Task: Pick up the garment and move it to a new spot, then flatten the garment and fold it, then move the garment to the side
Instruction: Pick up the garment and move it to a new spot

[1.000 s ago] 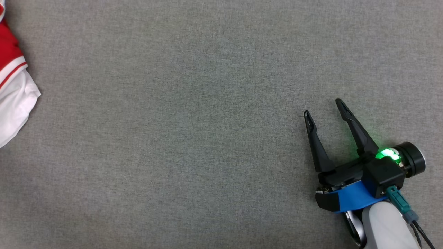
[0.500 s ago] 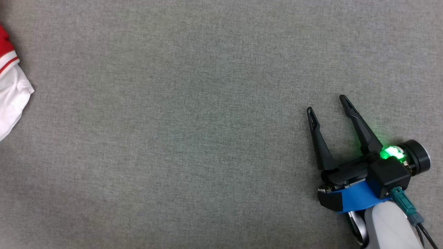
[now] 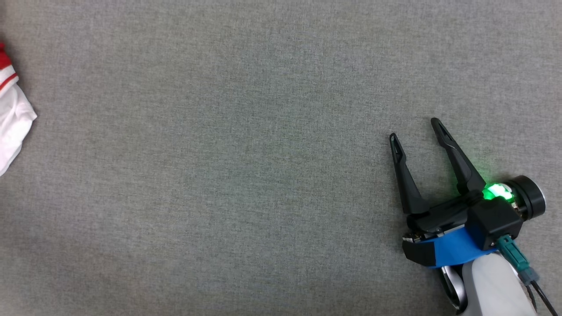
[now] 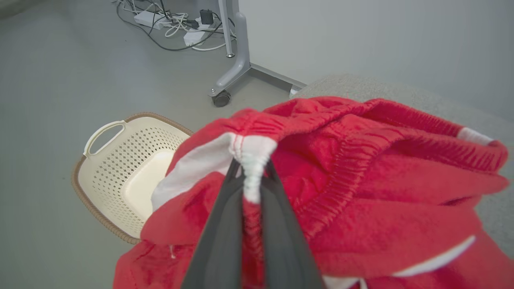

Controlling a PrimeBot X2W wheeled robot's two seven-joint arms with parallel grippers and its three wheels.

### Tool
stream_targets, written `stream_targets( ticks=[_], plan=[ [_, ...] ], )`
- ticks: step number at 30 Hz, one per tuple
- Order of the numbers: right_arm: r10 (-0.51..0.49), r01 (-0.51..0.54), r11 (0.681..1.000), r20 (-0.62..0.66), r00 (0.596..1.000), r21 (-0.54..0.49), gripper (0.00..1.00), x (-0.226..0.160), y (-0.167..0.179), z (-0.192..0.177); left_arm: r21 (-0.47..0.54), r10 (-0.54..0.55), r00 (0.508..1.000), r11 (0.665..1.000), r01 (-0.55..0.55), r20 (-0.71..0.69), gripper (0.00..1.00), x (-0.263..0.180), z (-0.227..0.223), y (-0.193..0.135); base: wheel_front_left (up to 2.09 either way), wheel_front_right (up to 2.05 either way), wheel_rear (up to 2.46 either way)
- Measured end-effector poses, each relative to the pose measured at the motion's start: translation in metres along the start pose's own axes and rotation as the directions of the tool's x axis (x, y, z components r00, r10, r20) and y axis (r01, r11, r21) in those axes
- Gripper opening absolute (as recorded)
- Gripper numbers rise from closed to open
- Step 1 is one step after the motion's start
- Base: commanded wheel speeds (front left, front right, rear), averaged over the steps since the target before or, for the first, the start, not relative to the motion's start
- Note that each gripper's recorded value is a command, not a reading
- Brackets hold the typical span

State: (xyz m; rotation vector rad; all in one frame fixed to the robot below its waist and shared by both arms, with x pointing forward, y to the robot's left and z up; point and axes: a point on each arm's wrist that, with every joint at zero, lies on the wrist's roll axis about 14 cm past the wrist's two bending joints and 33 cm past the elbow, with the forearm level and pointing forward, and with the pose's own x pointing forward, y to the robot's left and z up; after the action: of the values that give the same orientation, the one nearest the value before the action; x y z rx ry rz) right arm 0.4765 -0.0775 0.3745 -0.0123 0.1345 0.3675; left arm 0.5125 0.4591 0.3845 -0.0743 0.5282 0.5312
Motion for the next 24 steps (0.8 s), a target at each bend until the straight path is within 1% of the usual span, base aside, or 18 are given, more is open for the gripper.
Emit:
stream_targets(
  ticks=[1, 3, 8, 9, 10, 11, 12, 13, 14, 15, 16, 17, 18, 19, 20, 22, 24],
  plan=[
    [0.000, 0.000, 1.000, 0.000, 1.000, 0.000, 1.00, 0.000, 0.000, 0.000, 0.000, 0.000, 1.000, 1.000, 0.000, 0.000, 0.00, 0.000, 0.000, 0.000, 0.00, 0.00, 0.00],
    [0.004, -0.004, 1.000, 0.002, 1.000, 0.008, 1.00, -0.001, 0.001, 0.004, 0.039, -0.008, 0.998, 0.999, 0.006, 0.060, 0.00, -0.004, 0.023, 0.003, 0.00, 0.00, 0.00],
    [0.004, -0.005, 1.000, 0.029, 1.000, 0.023, 1.00, -0.004, 0.003, 0.021, 0.096, -0.022, 0.980, 0.995, 0.003, 0.197, 0.00, -0.020, 0.080, 0.012, 0.00, 0.00, 0.00],
    [0.004, -0.005, 1.000, 0.029, 1.000, 0.023, 1.00, -0.004, 0.003, 0.021, 0.096, -0.022, 0.980, 0.995, 0.003, 0.197, 0.00, -0.020, 0.080, 0.012, 0.00, 0.00, 0.00],
    [-0.002, 0.001, 1.000, 0.040, 0.999, 0.030, 1.00, -0.008, 0.002, 0.029, 0.139, -0.050, 0.967, 0.990, 0.016, 0.249, 0.00, -0.029, 0.104, 0.007, 0.00, 0.00, 0.00],
    [-0.006, 0.004, 0.999, 0.049, 0.999, 0.033, 1.00, -0.011, 0.002, 0.034, 0.166, -0.072, 0.959, 0.986, 0.026, 0.273, 0.00, -0.034, 0.116, 0.002, 0.00, 0.00, 0.00],
    [-0.006, 0.004, 0.999, 0.049, 0.999, 0.033, 1.00, -0.011, 0.002, 0.034, 0.166, -0.072, 0.959, 0.986, 0.026, 0.273, 0.00, -0.034, 0.116, 0.002, 0.00, 0.00, 0.00],
    [-0.017, 0.015, 0.999, 0.068, 0.998, 0.037, 1.00, -0.016, -0.001, 0.045, 0.186, -0.116, 0.937, 0.981, 0.056, 0.331, 0.00, -0.045, 0.144, -0.011, 0.00, 0.00, 0.00],
    [-0.023, 0.020, 0.999, 0.077, 0.997, 0.039, 1.00, -0.019, -0.002, 0.051, 0.204, -0.147, 0.923, 0.976, 0.076, 0.356, 0.00, -0.052, 0.158, -0.021, 0.00, 0.00, 0.00],
    [-0.023, 0.020, 0.999, 0.077, 0.997, 0.039, 1.00, -0.019, -0.002, 0.051, 0.204, -0.147, 0.923, 0.976, 0.076, 0.356, 0.00, -0.052, 0.158, -0.021, 0.00, 0.00, 0.00],
    [-0.036, 0.031, 0.998, 0.096, 0.995, 0.047, 1.00, -0.027, -0.004, 0.062, 0.251, -0.209, 0.894, 0.961, 0.114, 0.395, 0.00, -0.066, 0.180, -0.042, 0.00, 0.00, 0.00],
    [-0.036, 0.031, 0.998, 0.096, 0.995, 0.047, 1.00, -0.027, -0.004, 0.062, 0.251, -0.209, 0.894, 0.961, 0.114, 0.395, 0.00, -0.066, 0.180, -0.042, 0.00, 0.00, 0.00],
    [-0.045, 0.040, 0.998, 0.106, 0.993, 0.051, 1.00, -0.031, -0.006, 0.067, 0.275, -0.245, 0.879, 0.952, 0.137, 0.409, 0.00, -0.074, 0.190, -0.055, 0.00, 0.00, 0.00],
    [-0.062, 0.055, 0.997, 0.123, 0.990, 0.059, 1.00, -0.041, -0.009, 0.077, 0.309, -0.314, 0.844, 0.932, 0.188, 0.434, 0.00, -0.092, 0.207, -0.083, 0.00, 0.00, 0.00],
    [-0.062, 0.055, 0.997, 0.123, 0.990, 0.059, 1.00, -0.041, -0.009, 0.077, 0.309, -0.314, 0.844, 0.932, 0.188, 0.434, 0.00, -0.092, 0.207, -0.083, 0.00, 0.00, 0.00],
    [-0.086, 0.078, 0.995, 0.135, 0.987, 0.068, 1.00, -0.053, -0.014, 0.084, 0.354, -0.400, 0.796, 0.901, 0.251, 0.454, 0.00, -0.114, 0.222, -0.118, 0.00, 0.00, 0.00],
    [-0.120, 0.109, 0.991, 0.151, 0.981, 0.080, 1.00, -0.066, -0.021, 0.092, 0.396, -0.493, 0.736, 0.859, 0.325, 0.464, 0.00, -0.141, 0.234, -0.159, 0.00, 0.00, 0.00]
  ],
)
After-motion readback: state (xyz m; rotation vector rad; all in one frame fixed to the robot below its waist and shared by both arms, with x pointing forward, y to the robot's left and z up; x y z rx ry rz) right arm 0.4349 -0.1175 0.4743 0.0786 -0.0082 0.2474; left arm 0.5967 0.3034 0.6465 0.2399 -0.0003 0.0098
